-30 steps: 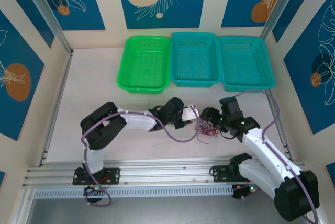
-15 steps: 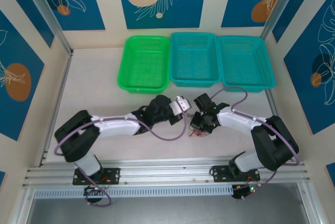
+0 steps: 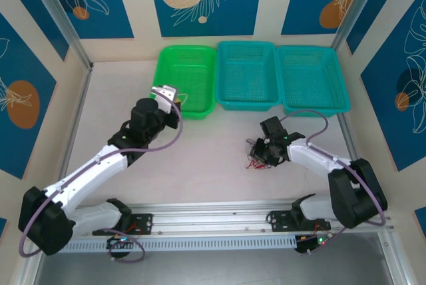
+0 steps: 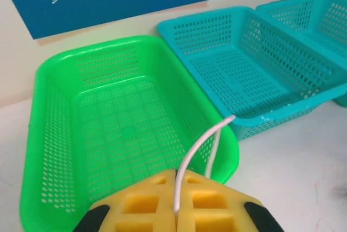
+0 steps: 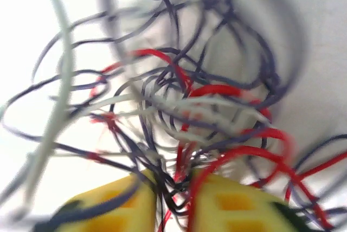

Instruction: Untangle the cables

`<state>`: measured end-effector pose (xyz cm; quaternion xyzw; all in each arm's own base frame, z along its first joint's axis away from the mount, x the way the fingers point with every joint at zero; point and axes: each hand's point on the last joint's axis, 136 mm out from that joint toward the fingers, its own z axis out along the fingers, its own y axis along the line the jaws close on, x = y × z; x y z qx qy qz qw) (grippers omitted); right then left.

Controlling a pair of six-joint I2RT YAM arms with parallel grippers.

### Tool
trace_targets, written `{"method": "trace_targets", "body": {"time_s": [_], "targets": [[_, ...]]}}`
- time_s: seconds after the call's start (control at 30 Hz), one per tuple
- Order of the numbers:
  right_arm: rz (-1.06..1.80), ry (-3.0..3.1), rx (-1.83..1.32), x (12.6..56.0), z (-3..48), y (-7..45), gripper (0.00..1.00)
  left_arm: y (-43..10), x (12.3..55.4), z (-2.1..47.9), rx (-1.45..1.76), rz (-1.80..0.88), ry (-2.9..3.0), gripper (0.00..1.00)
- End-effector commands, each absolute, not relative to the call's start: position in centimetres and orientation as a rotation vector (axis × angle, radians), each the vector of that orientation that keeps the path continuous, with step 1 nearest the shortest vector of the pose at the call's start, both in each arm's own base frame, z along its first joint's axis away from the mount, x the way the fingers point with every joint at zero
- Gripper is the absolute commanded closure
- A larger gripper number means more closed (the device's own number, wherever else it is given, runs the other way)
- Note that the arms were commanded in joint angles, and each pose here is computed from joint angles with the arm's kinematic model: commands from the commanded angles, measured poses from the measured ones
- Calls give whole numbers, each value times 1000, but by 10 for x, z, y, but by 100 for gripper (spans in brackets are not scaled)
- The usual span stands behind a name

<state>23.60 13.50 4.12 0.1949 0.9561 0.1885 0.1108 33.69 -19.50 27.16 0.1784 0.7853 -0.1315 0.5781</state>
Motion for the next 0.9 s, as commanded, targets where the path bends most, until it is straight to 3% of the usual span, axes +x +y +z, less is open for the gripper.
{"method": "trace_targets", "body": {"time_s": [0.0,0.07,0.2,0.57,0.7,0.87], "targets": [[673,2750,362,229,67,144,38,-204,327,338,431,-436,1741,100],[665,2719,359,227,80,137,26,-207,327,371,440,-455,1687,100],[701,2662,322,226,109,130,16,-208,340,428,447,-392,1608,100],[902,2606,195,222,156,141,6,-201,412,549,414,-199,1406,100],[927,2591,205,223,161,144,5,-209,461,542,410,-220,1462,100],[923,2587,230,220,162,141,5,-218,514,494,413,-204,1590,100]]}}
